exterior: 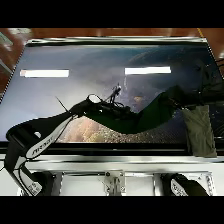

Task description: Fold the shirts.

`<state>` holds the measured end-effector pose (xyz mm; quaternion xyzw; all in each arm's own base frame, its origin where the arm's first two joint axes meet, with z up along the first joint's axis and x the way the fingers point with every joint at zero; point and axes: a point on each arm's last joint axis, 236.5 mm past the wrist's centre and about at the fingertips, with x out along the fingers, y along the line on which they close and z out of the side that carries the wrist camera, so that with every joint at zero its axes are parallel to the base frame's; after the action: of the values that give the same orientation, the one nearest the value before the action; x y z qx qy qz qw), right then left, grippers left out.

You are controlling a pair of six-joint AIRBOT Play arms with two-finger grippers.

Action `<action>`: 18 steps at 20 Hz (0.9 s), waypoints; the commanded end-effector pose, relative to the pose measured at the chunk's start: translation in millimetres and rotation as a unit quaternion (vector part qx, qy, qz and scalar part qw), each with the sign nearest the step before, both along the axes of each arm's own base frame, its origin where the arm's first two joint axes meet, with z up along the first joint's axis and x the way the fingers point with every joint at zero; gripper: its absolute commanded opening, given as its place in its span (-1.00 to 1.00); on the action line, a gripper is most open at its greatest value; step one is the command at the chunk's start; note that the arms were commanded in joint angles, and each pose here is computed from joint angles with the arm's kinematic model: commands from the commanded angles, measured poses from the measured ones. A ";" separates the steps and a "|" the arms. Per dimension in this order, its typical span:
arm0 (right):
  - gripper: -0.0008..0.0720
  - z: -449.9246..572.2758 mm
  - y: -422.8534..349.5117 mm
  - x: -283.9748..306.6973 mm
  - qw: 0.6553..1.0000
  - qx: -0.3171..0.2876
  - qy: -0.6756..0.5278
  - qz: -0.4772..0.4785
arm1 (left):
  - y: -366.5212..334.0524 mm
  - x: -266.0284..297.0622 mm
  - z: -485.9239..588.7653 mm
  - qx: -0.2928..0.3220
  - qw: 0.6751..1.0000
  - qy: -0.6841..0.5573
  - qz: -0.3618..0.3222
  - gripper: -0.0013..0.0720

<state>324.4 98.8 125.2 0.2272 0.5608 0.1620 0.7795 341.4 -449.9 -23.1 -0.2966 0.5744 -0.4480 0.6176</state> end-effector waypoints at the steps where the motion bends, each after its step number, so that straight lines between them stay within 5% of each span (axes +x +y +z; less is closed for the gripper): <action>1: -0.75 -1.4 30.5 13.7 0.999 -0.025 -0.040 0.019 | 73.2 46.5 38.2 0.040 0.995 -0.090 0.012 -0.87; 5: -0.75 -1.4 106.8 62.0 0.993 0.018 -0.120 0.013 | 199.1 104.4 145.8 0.038 0.974 -0.185 0.127 -0.87; 9: -0.75 -44.3 204.4 84.2 0.989 0.101 -0.106 0.008 | 302.8 103.2 233.6 0.048 0.938 -0.266 0.216 -0.87; 17: -0.66 -132.2 293.2 100.2 0.975 0.196 -0.030 -0.100 | 349.5 39.8 254.9 0.126 0.928 -0.294 0.189 -0.87; 18: -0.17 -132.5 298.0 96.8 0.975 0.198 -0.025 -0.093 | 349.2 39.0 251.0 0.126 0.930 -0.290 0.189 -0.87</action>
<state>419.7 379.6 8.8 0.3899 0.4740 0.2182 0.7588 396.0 -108.8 232.9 -0.1949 0.3397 -0.3212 0.8622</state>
